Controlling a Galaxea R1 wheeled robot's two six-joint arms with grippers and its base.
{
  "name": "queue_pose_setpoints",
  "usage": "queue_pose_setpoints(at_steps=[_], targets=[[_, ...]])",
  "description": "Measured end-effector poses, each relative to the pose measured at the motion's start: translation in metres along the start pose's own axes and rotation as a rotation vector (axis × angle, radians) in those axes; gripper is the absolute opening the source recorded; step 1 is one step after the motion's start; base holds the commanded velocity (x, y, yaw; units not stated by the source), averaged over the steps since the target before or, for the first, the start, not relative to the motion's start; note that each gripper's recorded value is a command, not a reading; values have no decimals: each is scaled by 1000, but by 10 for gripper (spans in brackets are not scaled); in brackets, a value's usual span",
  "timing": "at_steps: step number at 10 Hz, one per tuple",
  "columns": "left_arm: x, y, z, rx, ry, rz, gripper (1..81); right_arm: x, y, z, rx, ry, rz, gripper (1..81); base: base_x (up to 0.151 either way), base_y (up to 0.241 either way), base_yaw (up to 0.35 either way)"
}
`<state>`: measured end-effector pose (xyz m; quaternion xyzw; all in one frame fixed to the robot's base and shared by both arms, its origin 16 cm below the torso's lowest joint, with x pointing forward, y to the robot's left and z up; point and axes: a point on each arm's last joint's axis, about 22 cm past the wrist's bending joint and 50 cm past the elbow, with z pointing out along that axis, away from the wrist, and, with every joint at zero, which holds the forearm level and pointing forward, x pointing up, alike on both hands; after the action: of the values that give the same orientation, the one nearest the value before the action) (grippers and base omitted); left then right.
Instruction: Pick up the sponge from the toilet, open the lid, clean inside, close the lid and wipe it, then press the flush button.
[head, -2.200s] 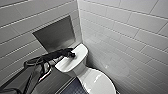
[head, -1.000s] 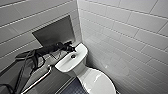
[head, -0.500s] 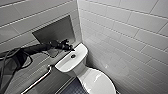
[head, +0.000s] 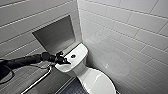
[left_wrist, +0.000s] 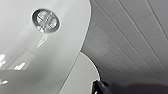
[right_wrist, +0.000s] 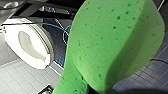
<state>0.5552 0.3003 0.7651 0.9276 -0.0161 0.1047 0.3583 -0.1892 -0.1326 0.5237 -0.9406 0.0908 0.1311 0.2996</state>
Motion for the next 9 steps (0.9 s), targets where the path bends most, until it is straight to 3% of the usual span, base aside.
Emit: queue_pose_setpoints(at_steps=[1,3,7,9], targets=[[-48,-19,1,2,-49,-54,10,9,4,2,-7,10,-9,10,0,0,0],[-110,-26,8,-18,-109,-91,10,16,16,2,-28,18,-23,10,0,0,0],[-230,-31,-2,-22,-116,-112,10,60,14,11,-30,116,-101,10,0,0,0],[-281,-22,1,-34,-103,-89,10,82,10,13,-28,171,-142,10,0,0,0]])
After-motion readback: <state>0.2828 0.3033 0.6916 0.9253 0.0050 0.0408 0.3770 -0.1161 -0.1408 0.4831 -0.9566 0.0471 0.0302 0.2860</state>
